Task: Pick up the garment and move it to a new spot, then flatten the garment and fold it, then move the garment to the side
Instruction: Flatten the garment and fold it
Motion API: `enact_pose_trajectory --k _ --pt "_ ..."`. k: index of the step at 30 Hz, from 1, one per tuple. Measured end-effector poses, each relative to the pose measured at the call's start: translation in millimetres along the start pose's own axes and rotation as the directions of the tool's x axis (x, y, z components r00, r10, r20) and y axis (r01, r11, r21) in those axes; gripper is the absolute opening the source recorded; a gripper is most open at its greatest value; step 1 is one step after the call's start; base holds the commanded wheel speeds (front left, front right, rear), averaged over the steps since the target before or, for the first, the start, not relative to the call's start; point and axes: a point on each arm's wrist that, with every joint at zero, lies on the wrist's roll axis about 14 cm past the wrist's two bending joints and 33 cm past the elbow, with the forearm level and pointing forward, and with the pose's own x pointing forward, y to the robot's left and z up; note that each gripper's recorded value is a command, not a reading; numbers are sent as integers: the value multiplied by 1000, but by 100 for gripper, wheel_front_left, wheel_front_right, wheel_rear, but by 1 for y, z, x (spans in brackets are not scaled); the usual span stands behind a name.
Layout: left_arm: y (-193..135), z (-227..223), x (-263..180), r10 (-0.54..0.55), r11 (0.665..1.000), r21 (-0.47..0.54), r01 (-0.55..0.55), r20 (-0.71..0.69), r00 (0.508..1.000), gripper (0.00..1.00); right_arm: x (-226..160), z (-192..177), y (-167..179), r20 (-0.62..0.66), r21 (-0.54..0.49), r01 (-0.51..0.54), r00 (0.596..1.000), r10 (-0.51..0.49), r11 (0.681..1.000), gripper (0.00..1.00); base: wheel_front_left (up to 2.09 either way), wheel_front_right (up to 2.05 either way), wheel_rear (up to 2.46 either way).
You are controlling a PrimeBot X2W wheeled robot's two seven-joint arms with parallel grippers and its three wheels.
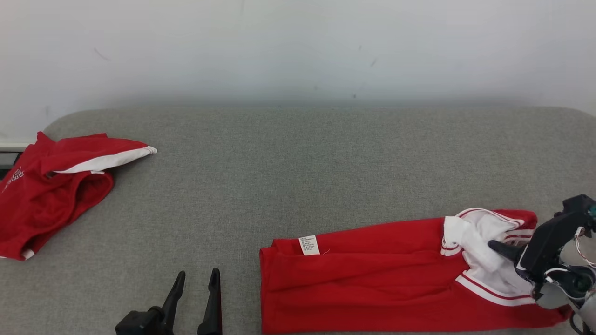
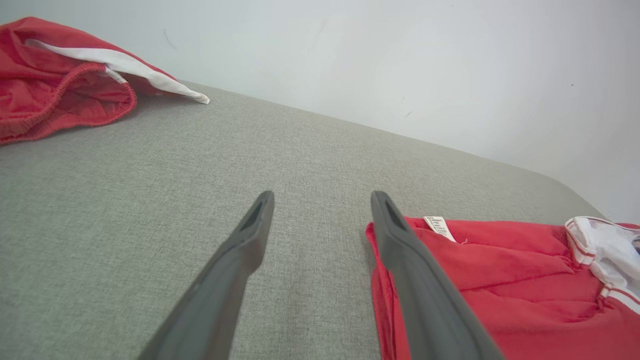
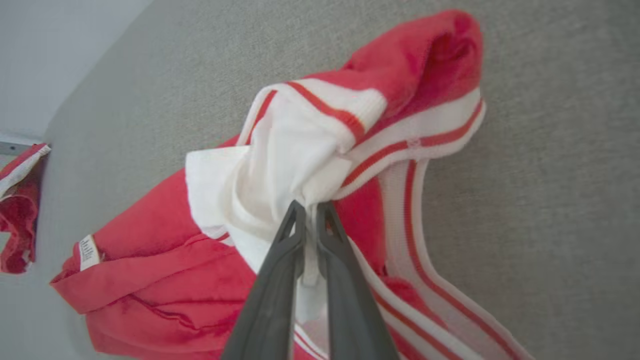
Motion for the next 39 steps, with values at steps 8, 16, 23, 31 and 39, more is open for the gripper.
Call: enact_pose_trajectory --k 8,16,23,31,39 --pt "-7 1 -4 -17 1000 2 17 -3 1000 100 -16 -11 70 -119 66 -243 961 249 968 0 0 0 0" --pt "-7 -2 -15 -14 1000 1 14 -14 1000 100 -36 -30 115 -206 87 -400 889 409 913 0 0 0 0" --pt "-8 -5 -21 -9 1000 -5 8 -26 1000 100 -39 -42 150 -249 77 -492 833 494 867 0 0 0 0" --pt "-9 -7 -22 7 1000 -23 -8 -36 999 100 -26 -51 178 -290 70 -522 805 518 850 0 0 0 0" --pt "0 -4 -20 41 999 -23 -42 -31 999 100 -8 -67 202 -371 39 -528 780 503 848 0 0 0 0"
